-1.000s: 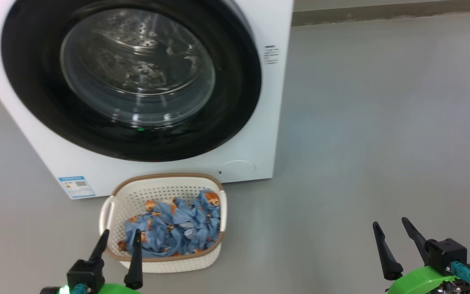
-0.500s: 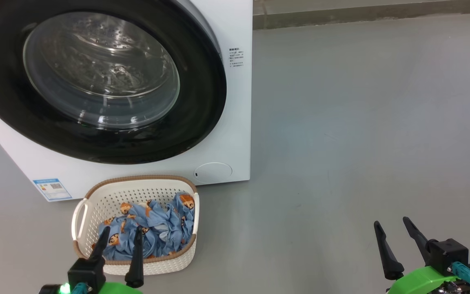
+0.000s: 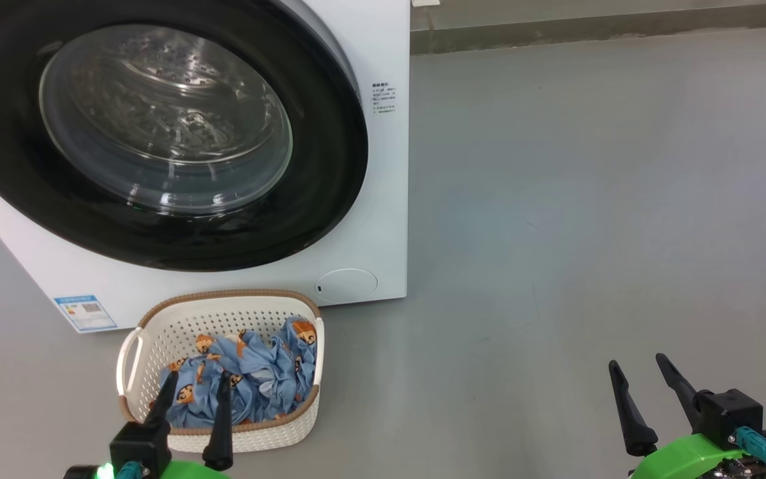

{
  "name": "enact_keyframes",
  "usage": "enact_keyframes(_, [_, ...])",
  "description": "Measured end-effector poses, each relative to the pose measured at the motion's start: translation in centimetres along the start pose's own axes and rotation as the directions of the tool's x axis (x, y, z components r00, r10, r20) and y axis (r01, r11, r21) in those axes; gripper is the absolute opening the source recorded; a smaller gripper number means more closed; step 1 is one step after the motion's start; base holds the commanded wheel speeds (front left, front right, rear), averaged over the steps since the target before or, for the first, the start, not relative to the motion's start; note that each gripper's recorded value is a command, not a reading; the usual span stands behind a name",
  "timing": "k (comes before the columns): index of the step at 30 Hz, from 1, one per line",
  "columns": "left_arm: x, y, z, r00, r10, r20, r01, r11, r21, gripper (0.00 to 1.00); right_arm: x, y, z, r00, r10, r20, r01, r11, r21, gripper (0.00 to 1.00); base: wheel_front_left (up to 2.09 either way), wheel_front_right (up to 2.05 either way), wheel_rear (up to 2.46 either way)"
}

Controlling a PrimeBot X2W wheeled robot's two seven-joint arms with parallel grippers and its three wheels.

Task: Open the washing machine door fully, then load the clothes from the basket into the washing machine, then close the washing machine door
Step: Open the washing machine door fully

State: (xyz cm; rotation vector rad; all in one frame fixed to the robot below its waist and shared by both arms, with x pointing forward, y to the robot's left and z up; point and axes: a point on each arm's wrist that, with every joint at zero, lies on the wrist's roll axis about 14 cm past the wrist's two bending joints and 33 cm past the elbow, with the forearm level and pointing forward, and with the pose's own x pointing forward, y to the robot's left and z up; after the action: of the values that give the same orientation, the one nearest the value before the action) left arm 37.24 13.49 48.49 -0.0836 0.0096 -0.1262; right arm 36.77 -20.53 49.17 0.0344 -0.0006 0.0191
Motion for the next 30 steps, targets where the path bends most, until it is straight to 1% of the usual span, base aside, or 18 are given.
enact_keyframes(18, [-0.11,0.01,-0.06,1.0,0.0,-0.003,0.0,1.0,0.001,1.0,-0.09,0.02,0.28,1.0,-0.002,0.012,0.002,1.0,0.003,1.0,0.0,0.0,0.0])
enact_keyframes(19, [-0.1,0.0,-0.08,1.0,0.0,-0.003,0.0,1.0,0.001,1.0,-0.09,0.01,0.27,1.0,-0.003,0.011,0.003,1.0,0.004,0.46,0.0,0.0,0.0])
enact_keyframes(20, [-0.08,-0.01,-0.11,1.0,0.0,-0.004,0.0,1.0,0.001,1.0,-0.09,0.0,0.25,1.0,-0.003,0.011,0.003,1.0,0.004,0.0,0.0,0.0,0.0])
enact_keyframes(30, [-0.03,0.05,-0.37,1.0,0.001,-0.012,-0.001,1.0,0.0,1.0,0.01,0.04,0.0,1.0,-0.004,0.005,0.004,1.0,0.026,0.0,0.0,0.0,0.0])
